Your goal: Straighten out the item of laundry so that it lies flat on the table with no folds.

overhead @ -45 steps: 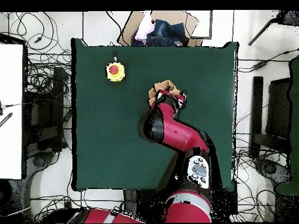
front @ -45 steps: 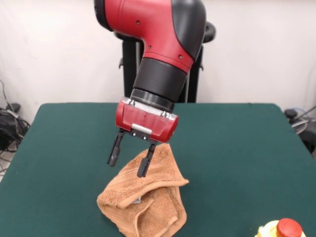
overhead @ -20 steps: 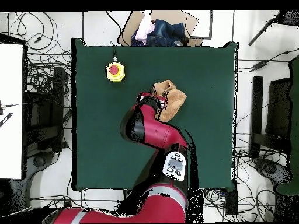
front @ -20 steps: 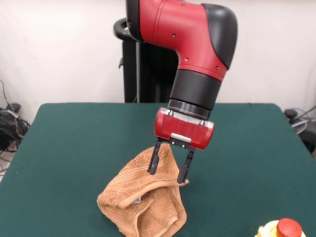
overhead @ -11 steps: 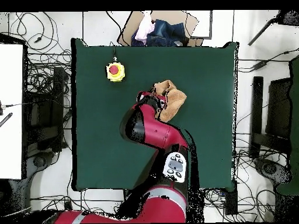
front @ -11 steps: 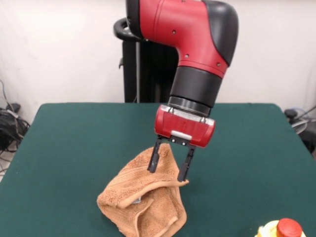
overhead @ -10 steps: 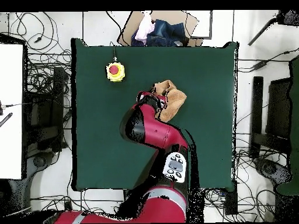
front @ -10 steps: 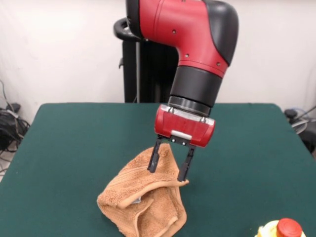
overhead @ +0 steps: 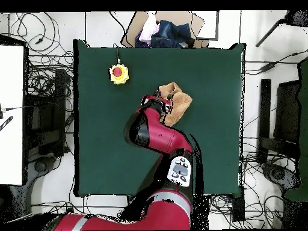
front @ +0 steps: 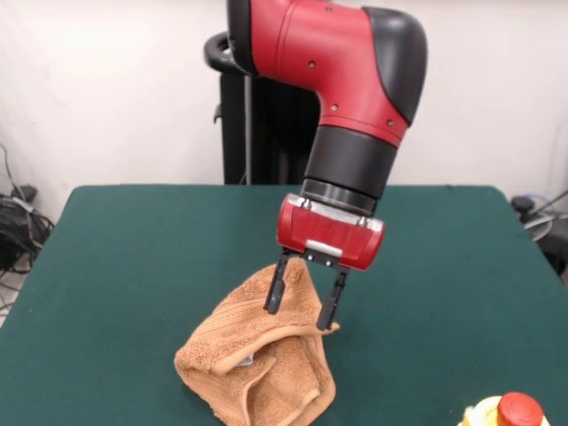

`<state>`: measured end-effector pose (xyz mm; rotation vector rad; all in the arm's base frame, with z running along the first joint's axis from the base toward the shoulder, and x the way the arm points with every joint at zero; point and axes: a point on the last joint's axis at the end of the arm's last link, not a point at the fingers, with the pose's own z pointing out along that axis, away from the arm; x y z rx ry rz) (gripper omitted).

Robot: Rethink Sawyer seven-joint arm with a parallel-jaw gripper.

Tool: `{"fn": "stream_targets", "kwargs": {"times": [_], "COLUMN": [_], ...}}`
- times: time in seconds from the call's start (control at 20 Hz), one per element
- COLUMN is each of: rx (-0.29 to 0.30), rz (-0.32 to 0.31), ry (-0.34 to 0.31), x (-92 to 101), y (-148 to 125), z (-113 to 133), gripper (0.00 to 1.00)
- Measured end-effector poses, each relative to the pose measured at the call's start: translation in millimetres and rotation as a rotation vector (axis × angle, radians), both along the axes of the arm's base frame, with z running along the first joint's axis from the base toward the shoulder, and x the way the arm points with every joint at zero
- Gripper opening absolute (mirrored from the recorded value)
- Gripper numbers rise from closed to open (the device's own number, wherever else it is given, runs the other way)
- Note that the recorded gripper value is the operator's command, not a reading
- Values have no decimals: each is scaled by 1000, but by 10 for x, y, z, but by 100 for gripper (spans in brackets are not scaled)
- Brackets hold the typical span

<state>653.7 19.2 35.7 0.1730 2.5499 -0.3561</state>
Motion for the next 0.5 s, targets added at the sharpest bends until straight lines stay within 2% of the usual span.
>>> {"fn": "stream_targets", "kwargs": {"times": [0.5], "rx": [-6], "rz": [-14], "ry": [6], "x": [-68], "y": [-4], "z": [-215], "gripper": [100]}}
